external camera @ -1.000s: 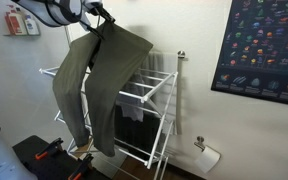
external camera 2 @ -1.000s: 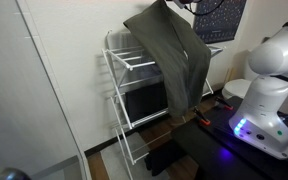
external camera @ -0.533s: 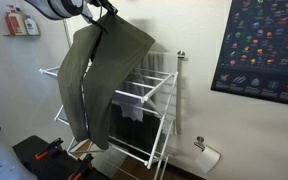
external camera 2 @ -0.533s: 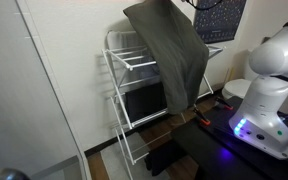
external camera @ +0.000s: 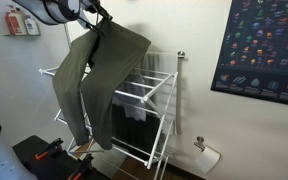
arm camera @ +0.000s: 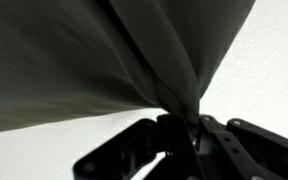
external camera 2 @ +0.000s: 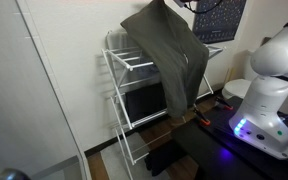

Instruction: Put the pants across all the bars of the drying rack

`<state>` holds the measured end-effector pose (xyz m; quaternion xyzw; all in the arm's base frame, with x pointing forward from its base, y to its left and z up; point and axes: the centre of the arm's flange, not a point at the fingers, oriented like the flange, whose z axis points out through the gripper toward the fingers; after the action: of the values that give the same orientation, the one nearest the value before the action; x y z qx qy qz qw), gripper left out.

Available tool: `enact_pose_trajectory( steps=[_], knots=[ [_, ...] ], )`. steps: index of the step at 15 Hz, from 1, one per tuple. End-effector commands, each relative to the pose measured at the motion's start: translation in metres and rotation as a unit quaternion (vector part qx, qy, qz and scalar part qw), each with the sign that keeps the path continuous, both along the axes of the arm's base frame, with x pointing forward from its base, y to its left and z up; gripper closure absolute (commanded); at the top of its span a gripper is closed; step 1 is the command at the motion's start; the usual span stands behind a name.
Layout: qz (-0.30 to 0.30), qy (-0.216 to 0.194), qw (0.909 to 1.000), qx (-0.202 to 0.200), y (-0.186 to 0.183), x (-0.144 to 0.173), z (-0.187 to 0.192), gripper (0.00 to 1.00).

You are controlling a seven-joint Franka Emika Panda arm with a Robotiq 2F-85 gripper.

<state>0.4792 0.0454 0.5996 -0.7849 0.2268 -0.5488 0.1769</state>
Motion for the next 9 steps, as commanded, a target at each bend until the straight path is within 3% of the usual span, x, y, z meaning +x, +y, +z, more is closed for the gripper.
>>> enact_pose_trajectory(
  steps=[1, 6, 9],
  knots=[
    [0.061, 0.045, 0.9967, -0.028, 0.020, -0.015, -0.029, 0.98],
    [0.136, 0.119, 0.9825, -0.046, 0.049, -0.026, -0.068, 0.98],
    [0.154, 0.142, 0.9764, -0.054, 0.049, -0.029, -0.076, 0.98]
  ],
)
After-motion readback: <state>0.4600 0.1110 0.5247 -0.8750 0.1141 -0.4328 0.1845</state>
